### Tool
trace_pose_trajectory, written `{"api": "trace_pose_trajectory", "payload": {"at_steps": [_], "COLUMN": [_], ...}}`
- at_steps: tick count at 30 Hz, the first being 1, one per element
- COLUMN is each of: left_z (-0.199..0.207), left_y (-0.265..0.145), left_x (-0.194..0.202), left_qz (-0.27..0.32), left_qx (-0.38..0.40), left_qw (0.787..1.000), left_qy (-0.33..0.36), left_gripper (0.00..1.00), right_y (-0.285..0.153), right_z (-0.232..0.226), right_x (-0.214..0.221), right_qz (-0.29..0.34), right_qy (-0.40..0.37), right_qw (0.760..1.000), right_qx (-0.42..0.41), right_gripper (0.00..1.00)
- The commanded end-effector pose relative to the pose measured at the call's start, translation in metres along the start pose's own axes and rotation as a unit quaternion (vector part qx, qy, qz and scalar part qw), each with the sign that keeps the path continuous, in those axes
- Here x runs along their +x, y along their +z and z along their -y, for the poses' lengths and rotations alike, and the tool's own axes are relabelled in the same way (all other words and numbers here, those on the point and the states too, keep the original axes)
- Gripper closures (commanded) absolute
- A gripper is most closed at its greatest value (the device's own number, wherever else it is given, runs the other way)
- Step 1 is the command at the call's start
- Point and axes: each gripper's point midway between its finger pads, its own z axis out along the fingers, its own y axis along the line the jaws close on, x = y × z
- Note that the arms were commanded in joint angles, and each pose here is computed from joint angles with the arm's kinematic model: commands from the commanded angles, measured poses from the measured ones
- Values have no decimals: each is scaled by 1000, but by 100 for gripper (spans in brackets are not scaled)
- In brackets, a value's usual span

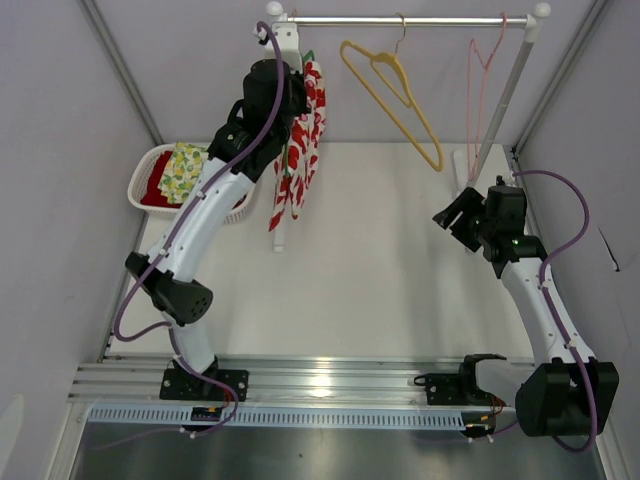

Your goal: Place the skirt on the hanger

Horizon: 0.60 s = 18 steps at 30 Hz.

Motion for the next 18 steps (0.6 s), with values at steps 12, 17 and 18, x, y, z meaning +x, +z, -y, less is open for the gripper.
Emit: {"api": "trace_pose_trajectory", "payload": {"at_steps": [12,17,18], "left_z": [6,3,3], "left_y": [4,-11,-14], "left_x": [-10,-19,-22], "left_qz": [27,32,33], "left_qx": [36,50,54], "left_qw": [998,997,997], "left_qy": [-40,-40,-41], "left_gripper": [88,59,56], "right_y": [0,1,2], "right_z": [-7,-7,-6], "right_x": [-1,0,1], "right_qz": [10,9,8], "right_qy": [-11,-16,-16], "right_qw": [1000,999,999], "right_qx": [-27,-28,-28], "right_gripper": [33,32,32]}}
